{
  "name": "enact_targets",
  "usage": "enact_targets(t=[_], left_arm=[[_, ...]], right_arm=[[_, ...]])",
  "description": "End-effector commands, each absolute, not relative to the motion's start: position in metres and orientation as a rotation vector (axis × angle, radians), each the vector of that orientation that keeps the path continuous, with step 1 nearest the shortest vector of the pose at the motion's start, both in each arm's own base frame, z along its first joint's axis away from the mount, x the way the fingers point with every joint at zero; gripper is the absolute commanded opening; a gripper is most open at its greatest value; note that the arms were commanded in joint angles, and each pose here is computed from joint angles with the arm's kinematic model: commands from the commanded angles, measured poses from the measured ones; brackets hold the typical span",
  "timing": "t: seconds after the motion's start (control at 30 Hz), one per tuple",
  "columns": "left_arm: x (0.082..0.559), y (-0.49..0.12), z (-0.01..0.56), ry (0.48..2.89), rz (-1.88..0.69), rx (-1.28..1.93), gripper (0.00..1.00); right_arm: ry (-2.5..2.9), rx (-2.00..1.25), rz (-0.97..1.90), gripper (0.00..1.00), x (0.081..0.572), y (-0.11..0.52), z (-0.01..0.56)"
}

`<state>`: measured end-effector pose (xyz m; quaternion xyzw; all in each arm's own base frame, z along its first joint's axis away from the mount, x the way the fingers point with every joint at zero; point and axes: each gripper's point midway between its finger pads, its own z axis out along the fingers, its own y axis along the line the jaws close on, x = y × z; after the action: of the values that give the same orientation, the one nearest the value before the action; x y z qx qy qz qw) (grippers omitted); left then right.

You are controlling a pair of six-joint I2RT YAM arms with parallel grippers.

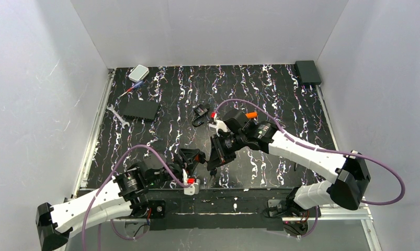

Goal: Unlock with the key

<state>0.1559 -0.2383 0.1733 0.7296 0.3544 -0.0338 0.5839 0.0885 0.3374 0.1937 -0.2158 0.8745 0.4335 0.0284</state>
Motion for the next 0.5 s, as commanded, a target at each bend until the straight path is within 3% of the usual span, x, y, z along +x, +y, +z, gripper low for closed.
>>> enact_targets(t=[0.0,0.23,0.47], left_arm=[[0.142,-0.249,0.199,0.695,-0.140,1.653,0.00],[0.126,-0.251,0.200,0.619,-0.207,1.666,0.00],[0.124,-0.254,0.199,0.634,-0.231,1.681,0.00]], right_arm=[[2.568,-0.851,1.459,0.01,0.081,0.348,0.225],[2.555,-0.999,1.428,0.01,0.077,0.342,0.226],[2.591,-0.948,1.356,0.01,0.085,0.342,0.226]])
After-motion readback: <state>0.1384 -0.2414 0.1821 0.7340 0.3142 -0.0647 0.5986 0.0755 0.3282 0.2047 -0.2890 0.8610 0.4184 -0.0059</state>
